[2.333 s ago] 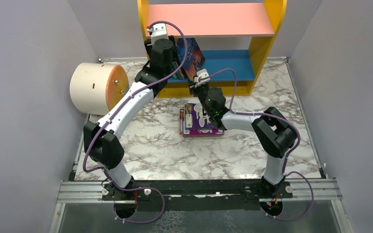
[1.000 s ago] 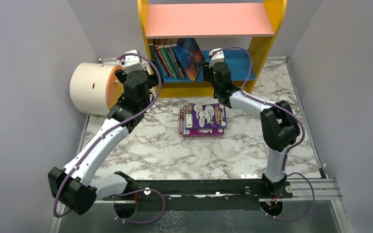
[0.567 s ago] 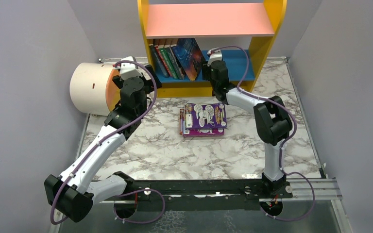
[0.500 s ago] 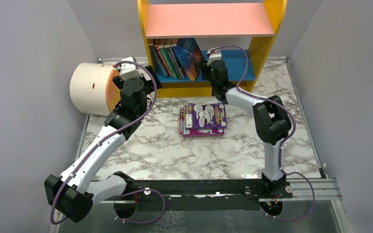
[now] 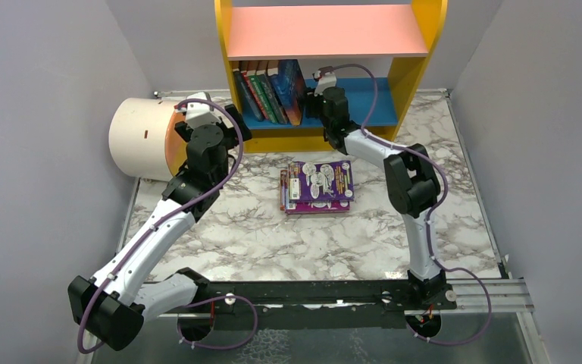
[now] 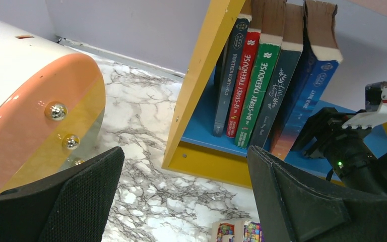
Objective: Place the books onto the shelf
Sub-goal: Adjust the book on the shelf.
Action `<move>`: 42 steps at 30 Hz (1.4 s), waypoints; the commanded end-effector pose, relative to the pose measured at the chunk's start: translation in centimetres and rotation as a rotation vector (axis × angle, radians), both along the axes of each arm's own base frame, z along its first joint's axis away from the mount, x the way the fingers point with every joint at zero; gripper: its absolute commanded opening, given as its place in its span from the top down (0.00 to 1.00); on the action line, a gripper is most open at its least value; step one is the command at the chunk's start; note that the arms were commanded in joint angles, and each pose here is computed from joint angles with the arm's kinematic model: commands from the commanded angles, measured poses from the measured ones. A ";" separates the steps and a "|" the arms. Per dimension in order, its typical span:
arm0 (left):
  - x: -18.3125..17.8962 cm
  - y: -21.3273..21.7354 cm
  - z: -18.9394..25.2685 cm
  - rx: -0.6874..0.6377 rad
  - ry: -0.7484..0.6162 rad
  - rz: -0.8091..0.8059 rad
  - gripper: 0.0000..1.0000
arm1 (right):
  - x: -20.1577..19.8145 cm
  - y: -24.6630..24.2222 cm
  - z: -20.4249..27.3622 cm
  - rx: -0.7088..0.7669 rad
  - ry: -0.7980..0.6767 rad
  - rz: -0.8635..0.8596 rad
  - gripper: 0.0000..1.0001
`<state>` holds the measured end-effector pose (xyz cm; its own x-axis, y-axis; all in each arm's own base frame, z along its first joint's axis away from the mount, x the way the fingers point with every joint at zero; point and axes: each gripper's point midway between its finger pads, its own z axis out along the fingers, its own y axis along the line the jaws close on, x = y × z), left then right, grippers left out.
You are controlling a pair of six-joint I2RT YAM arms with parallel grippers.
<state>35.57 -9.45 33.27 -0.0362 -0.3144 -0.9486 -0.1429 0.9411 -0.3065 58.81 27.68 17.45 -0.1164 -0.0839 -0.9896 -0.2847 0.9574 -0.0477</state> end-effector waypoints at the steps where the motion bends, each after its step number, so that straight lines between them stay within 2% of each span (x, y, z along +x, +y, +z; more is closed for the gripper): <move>1: -0.2 -0.3 0.2 -0.024 -0.019 -0.019 0.14 | -0.4 3.1 -3.3 -0.035 0.070 0.098 0.50; 9: -0.2 -0.5 -0.3 -0.025 -0.005 -0.025 0.13 | 0.2 4.1 -3.5 -0.025 0.077 0.094 0.50; 28: -0.5 -0.4 -0.6 -0.033 0.002 -0.030 0.14 | -1.1 -1.0 -0.9 -0.019 0.051 -0.131 0.50; 42: -0.7 -0.3 -1.0 -0.035 0.010 -0.026 0.14 | -1.7 -1.6 0.6 0.000 0.016 -0.140 0.50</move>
<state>35.34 -9.73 32.04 -0.0601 -0.3297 -0.9422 -0.1352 0.9379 -0.3195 57.91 26.95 17.46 -0.1305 -0.0577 -0.9898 -0.1790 0.9833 -0.0338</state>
